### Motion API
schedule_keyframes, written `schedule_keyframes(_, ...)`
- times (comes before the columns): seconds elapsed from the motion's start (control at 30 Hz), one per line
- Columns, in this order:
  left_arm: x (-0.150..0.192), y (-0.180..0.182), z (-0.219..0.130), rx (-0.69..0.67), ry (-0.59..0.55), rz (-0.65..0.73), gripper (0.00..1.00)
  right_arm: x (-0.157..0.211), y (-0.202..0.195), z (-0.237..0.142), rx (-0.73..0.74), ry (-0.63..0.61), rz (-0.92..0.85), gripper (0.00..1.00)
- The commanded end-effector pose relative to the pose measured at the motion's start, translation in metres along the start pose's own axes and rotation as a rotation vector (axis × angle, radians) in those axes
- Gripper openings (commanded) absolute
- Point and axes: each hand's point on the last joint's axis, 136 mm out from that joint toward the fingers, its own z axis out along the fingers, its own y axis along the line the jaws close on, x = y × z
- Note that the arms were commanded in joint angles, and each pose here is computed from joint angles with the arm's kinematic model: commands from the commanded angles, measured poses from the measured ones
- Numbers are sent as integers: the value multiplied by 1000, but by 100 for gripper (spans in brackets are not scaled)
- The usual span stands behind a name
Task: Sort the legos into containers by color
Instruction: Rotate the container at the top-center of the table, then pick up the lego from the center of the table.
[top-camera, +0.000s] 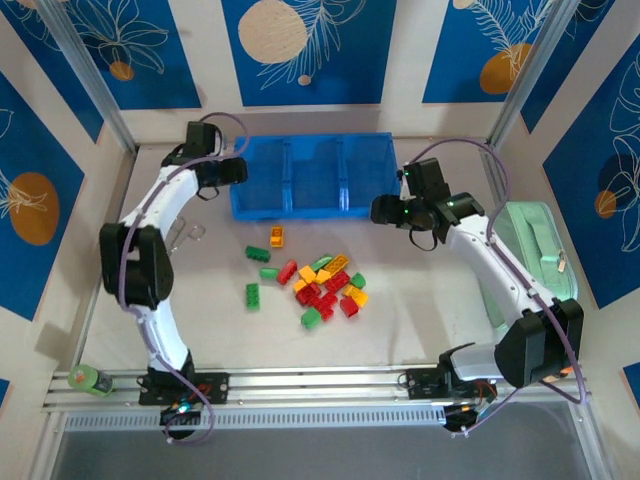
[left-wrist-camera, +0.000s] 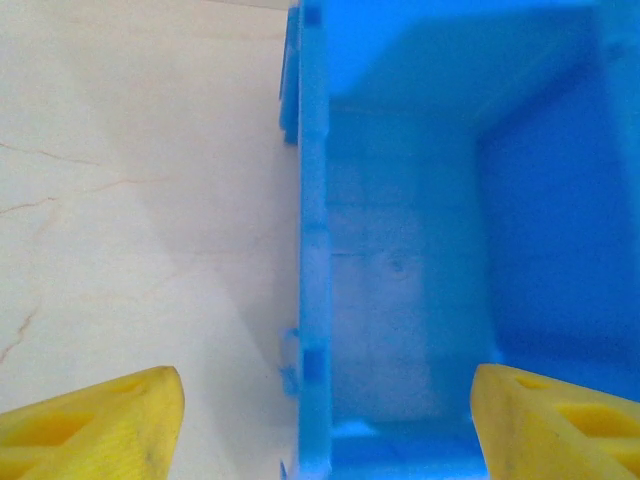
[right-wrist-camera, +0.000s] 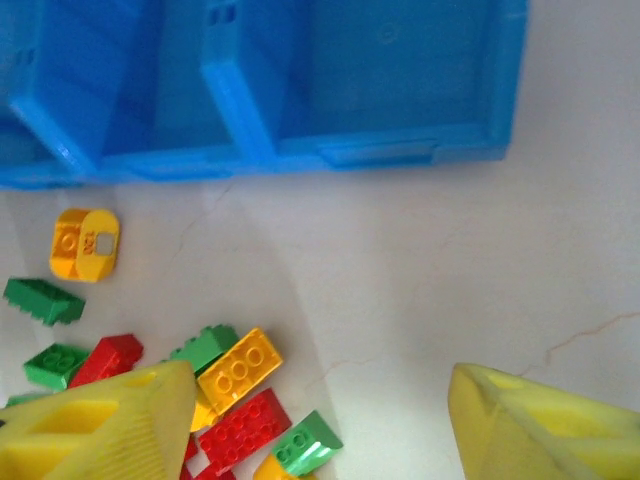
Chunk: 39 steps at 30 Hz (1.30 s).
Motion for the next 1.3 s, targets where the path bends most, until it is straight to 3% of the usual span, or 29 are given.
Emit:
schedule_keyframes(0.0, 20, -8, -44, 45, -8, -43, 76, 17, 28, 4, -89, 46, -113, 71)
schedule_keyframes(0.23, 107, -14, -100, 98, -23, -70, 77, 63, 93, 29, -216, 200, -327, 73)
schedule_keyframes(0.5, 170, -1, -168, 103, -45, -66, 78, 100, 172, 66, -313, 340, -530, 75)
schedule_keyframes(0.73, 183, 6, -213, 121, -107, -84, 79, 106, 235, 103, -348, 390, -649, 75)
schedule_keyframes(0.9, 191, 9, -225, 121, -102, -84, 80, 109, 265, 129, -372, 420, -711, 75)
schedule_keyframes(1.27, 203, 11, -236, 143, -121, -115, 80, 114, 278, 186, -284, 435, -846, 71)
